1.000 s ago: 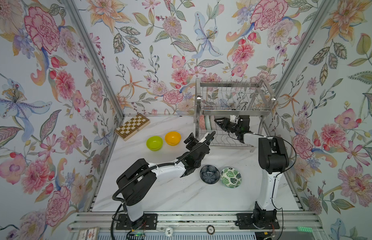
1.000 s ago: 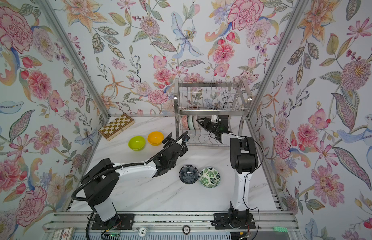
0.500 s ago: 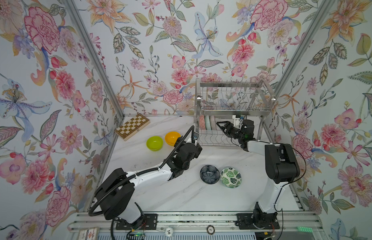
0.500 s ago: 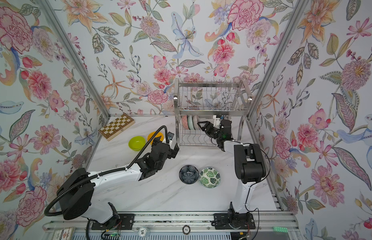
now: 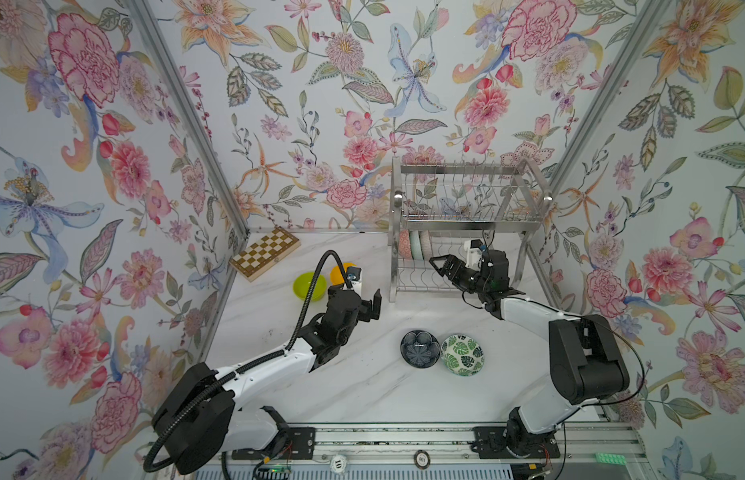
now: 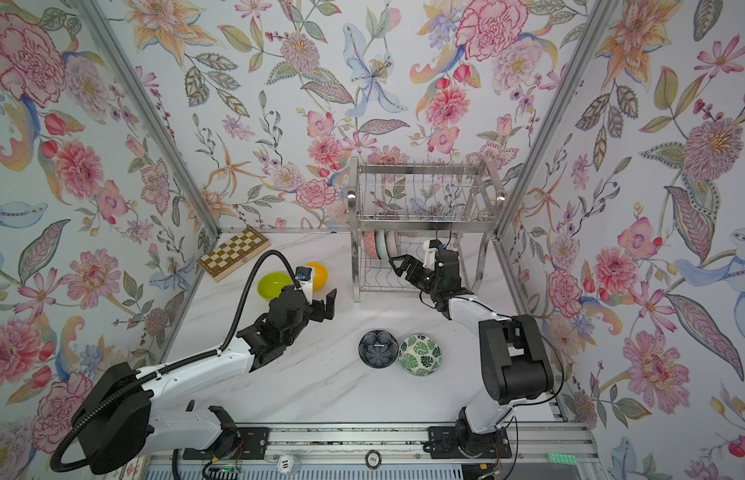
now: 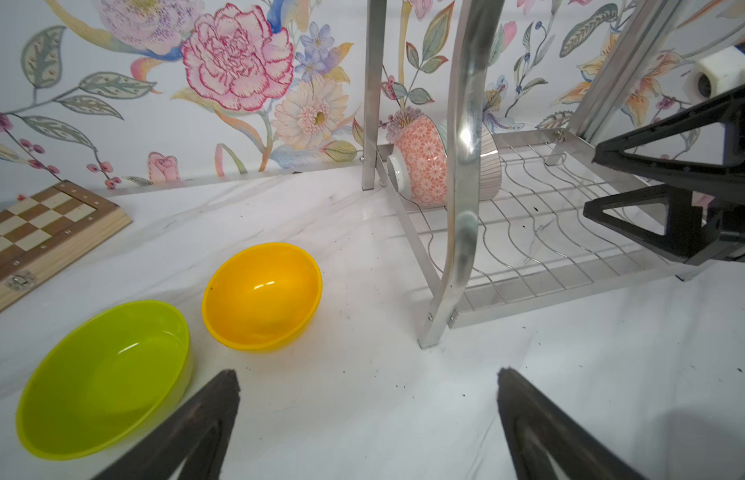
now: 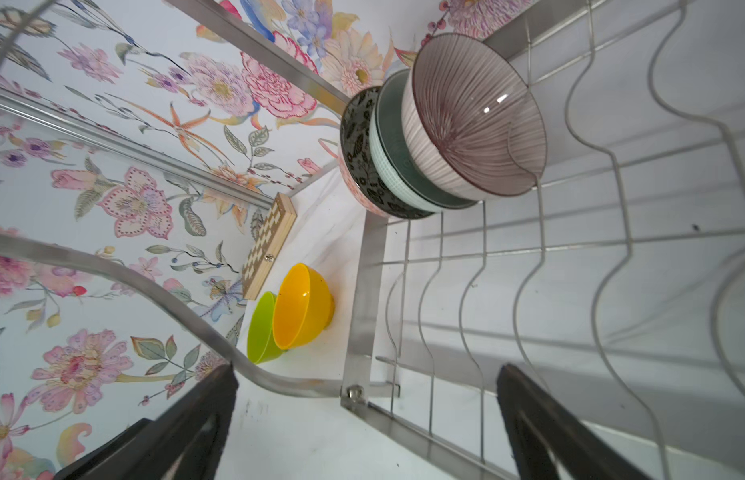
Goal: Load the bowls into the dish rack
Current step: 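Move right gripper down to the green-leaf bowl rim while left gripper retracts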
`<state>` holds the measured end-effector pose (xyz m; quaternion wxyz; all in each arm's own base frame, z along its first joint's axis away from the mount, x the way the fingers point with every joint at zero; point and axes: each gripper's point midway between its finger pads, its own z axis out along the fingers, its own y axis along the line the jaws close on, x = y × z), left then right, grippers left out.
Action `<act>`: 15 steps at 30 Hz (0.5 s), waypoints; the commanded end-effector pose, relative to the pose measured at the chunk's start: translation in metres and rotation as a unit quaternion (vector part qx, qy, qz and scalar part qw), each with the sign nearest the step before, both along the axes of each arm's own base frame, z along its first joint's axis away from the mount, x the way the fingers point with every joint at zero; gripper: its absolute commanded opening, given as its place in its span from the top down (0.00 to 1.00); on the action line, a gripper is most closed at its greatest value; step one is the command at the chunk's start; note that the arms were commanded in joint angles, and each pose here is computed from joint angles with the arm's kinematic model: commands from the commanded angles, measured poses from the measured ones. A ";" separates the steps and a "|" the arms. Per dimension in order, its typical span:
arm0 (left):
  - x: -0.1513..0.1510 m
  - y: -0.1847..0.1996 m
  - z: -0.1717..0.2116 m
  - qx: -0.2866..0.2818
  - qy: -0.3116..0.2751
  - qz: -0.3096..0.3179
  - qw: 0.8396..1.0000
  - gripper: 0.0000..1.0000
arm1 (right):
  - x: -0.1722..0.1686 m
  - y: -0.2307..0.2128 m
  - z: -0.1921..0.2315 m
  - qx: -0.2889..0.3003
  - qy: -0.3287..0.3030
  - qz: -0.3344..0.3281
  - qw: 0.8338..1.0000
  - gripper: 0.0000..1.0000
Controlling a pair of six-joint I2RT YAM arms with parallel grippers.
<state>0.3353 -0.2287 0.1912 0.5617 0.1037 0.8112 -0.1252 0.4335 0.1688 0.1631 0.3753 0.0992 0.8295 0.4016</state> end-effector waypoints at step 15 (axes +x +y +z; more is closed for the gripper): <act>-0.014 -0.076 -0.009 -0.146 0.055 -0.126 0.980 0.01 | -0.138 -0.096 -0.063 -0.287 0.177 -0.134 0.932 0.01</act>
